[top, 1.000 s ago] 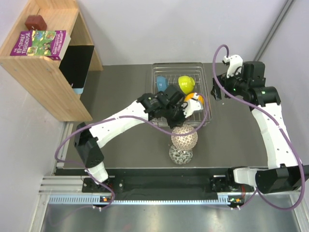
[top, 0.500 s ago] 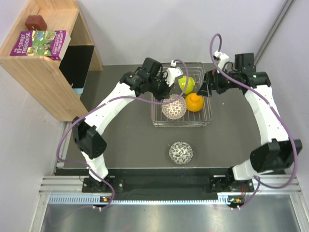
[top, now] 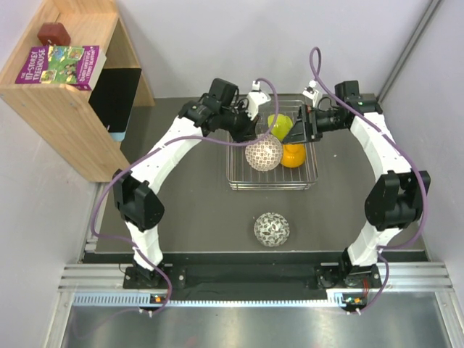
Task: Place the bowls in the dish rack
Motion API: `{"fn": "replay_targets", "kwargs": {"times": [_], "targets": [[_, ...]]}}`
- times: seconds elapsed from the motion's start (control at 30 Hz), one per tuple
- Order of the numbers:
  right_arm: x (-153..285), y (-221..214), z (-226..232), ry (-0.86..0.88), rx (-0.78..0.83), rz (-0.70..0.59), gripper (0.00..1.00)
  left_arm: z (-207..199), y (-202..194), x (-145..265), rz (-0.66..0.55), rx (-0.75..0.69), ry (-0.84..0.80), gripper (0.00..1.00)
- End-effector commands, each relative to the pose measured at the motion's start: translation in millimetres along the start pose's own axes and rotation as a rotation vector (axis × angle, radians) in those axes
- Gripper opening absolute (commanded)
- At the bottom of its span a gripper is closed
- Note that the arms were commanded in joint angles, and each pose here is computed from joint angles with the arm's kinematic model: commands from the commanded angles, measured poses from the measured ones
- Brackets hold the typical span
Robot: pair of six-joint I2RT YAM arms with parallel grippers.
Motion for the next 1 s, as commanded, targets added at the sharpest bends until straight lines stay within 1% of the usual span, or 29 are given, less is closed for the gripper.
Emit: {"fn": "replay_targets", "kwargs": {"times": [0.0,0.17,0.43,0.63,0.87,0.97], "targets": [[5.8,6.4,15.4,0.105,0.031,-0.008,1.0,15.8,31.6,16.2,-0.186,-0.046,0.017,0.0],[-2.6,3.0,16.9,0.124,0.032,0.016,1.0,16.3,28.4,10.6,-0.195,-0.044,-0.02,0.0],[-14.9,1.4,12.6,0.155,0.014,0.05,1.0,17.6,36.6,14.9,-0.268,-0.046,-0.048,0.0],[-23.5,0.7,8.4,0.181,-0.006,0.077,1.0,16.6,38.4,16.9,-0.277,-0.038,-0.047,0.0],[-36.3,-2.4,14.0,0.261,-0.023,0.132,1.0,14.8,36.8,14.3,-0.281,-0.036,-0.053,0.0],[-39.2,-5.1,18.6,0.303,-0.025,0.151,0.97,14.6,35.7,13.2,-0.28,-0.033,-0.056,0.0]]}}
Point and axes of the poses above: each gripper's point midway between its finger pads, its own x axis back along the fingers, its own z axis along the line the jaws close on, y = z × x, the point moved 9 cm from there along x, back along the fingers, and after that the axes turned 13 degrees about -x, right-handed, at the moved point
